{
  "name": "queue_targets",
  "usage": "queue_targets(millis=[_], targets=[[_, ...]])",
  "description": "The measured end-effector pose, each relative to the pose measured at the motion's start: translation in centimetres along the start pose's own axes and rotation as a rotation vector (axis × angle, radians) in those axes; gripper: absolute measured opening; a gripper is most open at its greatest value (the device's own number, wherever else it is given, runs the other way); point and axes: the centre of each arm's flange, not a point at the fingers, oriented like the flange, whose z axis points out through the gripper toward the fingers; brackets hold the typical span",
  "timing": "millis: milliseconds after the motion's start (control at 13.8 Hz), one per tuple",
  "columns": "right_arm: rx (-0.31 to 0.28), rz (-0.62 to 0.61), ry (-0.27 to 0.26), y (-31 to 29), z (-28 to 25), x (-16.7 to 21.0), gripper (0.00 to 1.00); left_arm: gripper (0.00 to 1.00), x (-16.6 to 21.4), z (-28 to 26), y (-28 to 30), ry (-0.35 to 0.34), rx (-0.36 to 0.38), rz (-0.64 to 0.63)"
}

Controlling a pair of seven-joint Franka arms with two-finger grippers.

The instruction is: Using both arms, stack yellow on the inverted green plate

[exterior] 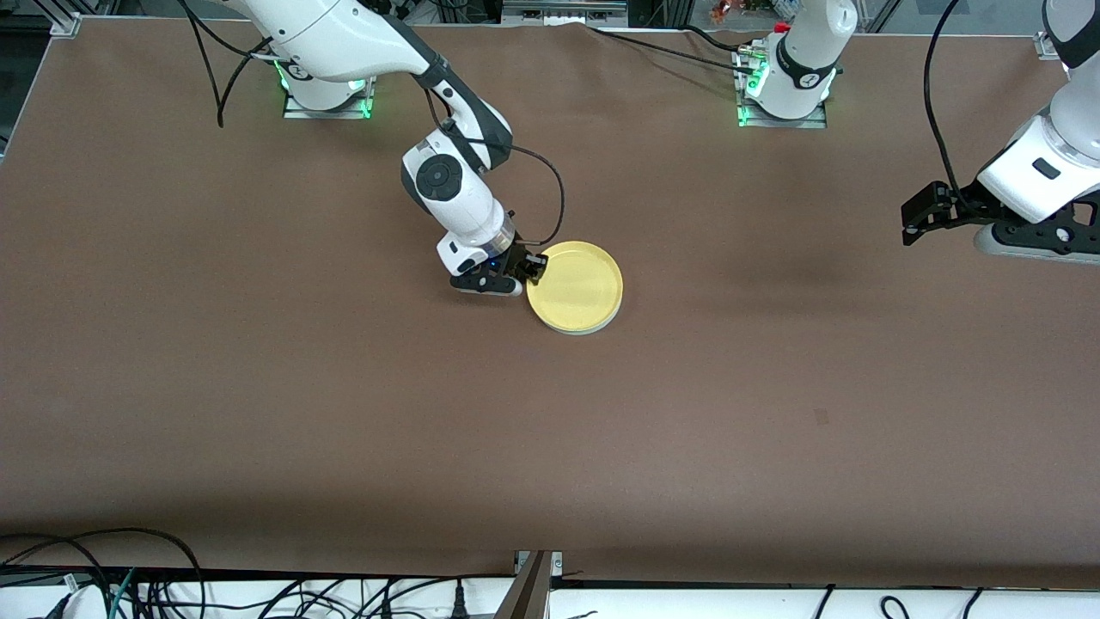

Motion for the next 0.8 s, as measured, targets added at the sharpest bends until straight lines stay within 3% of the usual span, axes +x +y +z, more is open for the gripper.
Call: queue_targets(millis=[435, 797], targets=[[-0.001, 0.01, 0.03, -0.3, -2.7, 1.6, 0.99, 1.0, 0.0, 0.0, 0.0, -0.003, 0.0, 0.0], [-0.096, 0.069, 0.056, 0.3, -13.4, 7.8, 1.0, 1.0, 0.0, 0.0, 0.0, -0.003, 0.0, 0.001]])
